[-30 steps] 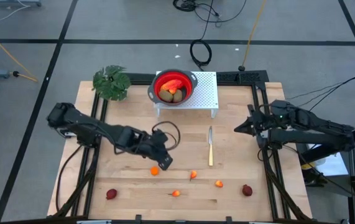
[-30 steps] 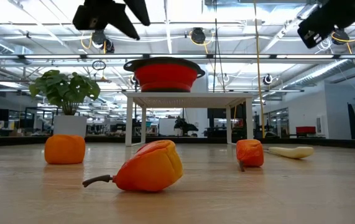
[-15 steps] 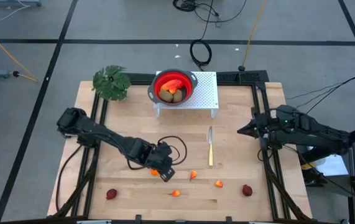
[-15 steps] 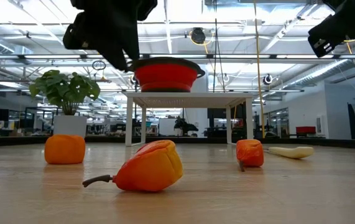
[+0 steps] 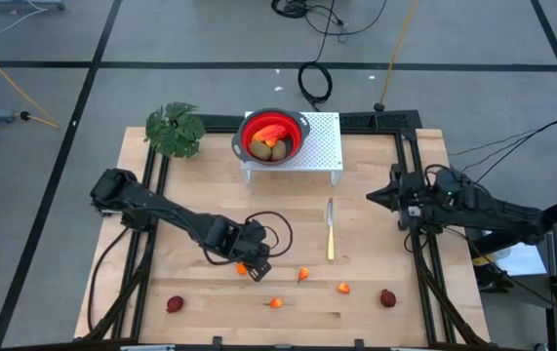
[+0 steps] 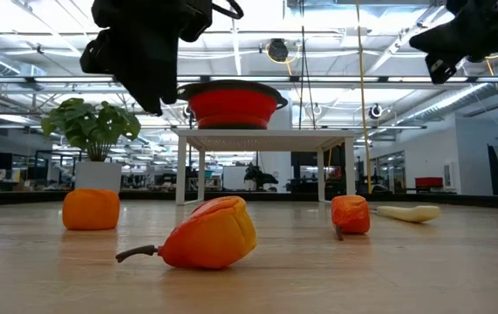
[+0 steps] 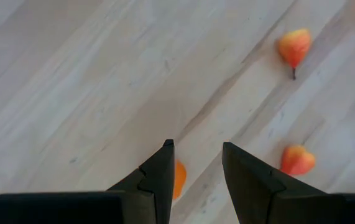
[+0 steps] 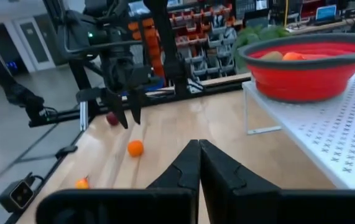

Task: Pick & Place Fruit
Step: Put the orange into the red strainer bowl on the shelf

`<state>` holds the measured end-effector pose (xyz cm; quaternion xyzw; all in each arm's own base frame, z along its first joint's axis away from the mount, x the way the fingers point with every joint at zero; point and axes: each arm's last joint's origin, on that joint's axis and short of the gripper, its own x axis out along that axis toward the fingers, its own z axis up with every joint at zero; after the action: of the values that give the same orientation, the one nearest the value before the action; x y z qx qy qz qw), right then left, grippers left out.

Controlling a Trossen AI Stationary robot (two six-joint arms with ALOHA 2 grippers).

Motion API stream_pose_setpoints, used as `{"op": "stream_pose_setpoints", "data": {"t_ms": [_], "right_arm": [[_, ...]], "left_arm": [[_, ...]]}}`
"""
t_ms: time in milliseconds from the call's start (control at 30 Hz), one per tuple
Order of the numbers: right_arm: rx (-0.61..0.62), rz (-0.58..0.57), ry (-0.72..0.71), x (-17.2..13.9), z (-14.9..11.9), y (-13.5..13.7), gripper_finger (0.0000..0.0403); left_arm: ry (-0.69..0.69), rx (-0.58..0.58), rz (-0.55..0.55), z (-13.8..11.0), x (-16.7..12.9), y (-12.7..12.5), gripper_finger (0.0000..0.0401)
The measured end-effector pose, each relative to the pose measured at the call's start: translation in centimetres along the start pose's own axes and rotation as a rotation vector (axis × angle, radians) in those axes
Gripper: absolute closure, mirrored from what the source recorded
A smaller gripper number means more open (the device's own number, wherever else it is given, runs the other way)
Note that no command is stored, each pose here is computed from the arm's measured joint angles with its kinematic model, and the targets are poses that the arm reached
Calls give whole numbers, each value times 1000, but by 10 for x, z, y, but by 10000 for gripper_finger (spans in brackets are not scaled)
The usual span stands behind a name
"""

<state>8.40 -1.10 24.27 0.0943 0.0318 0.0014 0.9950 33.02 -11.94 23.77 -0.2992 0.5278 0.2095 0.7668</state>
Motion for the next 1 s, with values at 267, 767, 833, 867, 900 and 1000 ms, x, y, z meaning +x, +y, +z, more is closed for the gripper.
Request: {"op": "stream_pose_setpoints", "data": {"t_ms": [267, 767, 833, 867, 900, 1000], "right_arm": [[27, -1, 4, 12, -25, -7, 403], [25, -2, 15, 13, -29, -8, 403], [25, -3, 15, 13, -29, -8, 403], [25, -3, 15, 13, -29, -8, 403], [25, -3, 15, 13, -29, -8, 403], [25, -3, 15, 13, -29, -8, 403]], "left_arm": [[79, -20, 11, -4, 0, 3, 269], [106, -98, 69, -9, 0, 7, 142], [111, -106, 88, -12, 4, 10, 122], [116, -106, 95, -14, 6, 11, 113], [122, -103, 97, -16, 9, 12, 105], [136, -94, 94, -21, 16, 15, 86]]}}
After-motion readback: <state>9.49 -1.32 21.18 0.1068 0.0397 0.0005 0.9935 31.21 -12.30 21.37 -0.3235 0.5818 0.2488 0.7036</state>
